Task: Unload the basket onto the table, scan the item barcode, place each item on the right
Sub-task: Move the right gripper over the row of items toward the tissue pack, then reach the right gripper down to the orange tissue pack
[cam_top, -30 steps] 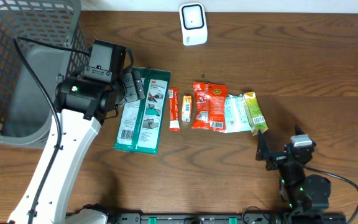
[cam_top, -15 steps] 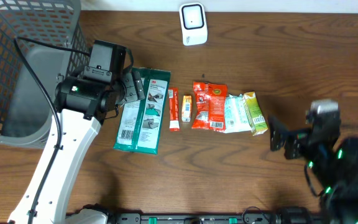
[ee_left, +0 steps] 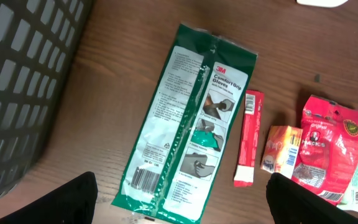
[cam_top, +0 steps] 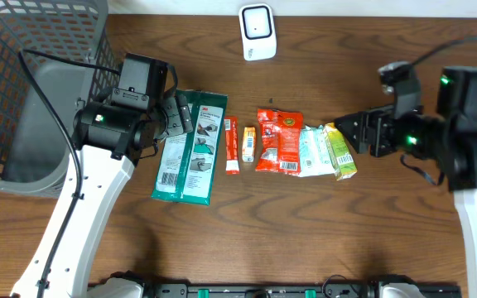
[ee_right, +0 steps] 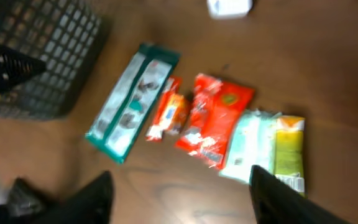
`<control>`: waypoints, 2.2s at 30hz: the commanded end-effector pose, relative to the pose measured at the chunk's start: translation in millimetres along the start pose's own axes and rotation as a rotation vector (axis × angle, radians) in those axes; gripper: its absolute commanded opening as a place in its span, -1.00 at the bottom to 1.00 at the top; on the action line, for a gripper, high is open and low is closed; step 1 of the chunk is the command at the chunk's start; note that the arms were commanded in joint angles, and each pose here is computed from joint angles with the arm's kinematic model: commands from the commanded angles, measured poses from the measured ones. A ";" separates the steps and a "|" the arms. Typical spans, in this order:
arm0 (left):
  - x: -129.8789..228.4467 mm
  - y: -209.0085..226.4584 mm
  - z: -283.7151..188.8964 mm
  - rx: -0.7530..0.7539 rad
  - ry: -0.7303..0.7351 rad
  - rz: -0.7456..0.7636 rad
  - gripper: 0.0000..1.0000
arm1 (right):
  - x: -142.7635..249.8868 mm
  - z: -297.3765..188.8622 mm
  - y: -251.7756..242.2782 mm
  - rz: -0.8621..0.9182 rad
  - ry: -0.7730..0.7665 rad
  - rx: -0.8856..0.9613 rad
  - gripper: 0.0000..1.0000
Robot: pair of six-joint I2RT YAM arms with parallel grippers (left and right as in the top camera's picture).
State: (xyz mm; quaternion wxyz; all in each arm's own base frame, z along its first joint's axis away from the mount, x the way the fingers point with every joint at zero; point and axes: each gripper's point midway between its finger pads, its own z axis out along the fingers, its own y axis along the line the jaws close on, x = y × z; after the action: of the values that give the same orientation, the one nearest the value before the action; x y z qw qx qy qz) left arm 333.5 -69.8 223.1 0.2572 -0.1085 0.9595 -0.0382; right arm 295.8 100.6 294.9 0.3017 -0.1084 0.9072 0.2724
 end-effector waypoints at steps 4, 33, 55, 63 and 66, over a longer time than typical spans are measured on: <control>-4.9 1.7 -5.7 -0.007 -0.024 -0.001 0.74 | 16.7 45.0 1.1 0.024 0.162 -0.033 0.23; -4.9 1.7 -5.7 -0.007 -0.024 -0.001 0.74 | 79.0 230.9 -74.8 0.122 0.481 0.110 0.25; -9.7 -9.6 -5.7 0.051 -0.036 -0.005 0.70 | 84.3 247.7 -97.2 0.126 0.461 0.109 0.30; 1.5 -12.5 -3.9 0.075 0.013 0.000 0.60 | 80.4 251.7 -94.7 0.117 0.429 0.081 0.25; 2.6 -12.0 -3.1 0.072 0.017 0.001 0.66 | 61.1 241.9 -84.0 0.115 0.397 0.048 0.20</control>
State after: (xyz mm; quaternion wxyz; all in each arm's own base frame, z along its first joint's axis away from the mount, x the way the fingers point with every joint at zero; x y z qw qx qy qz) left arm 333.6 -81.2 223.8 0.2521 -0.1005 0.9600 -0.0695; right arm 388.5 157.6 36.7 0.0877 -0.0909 0.9682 0.2158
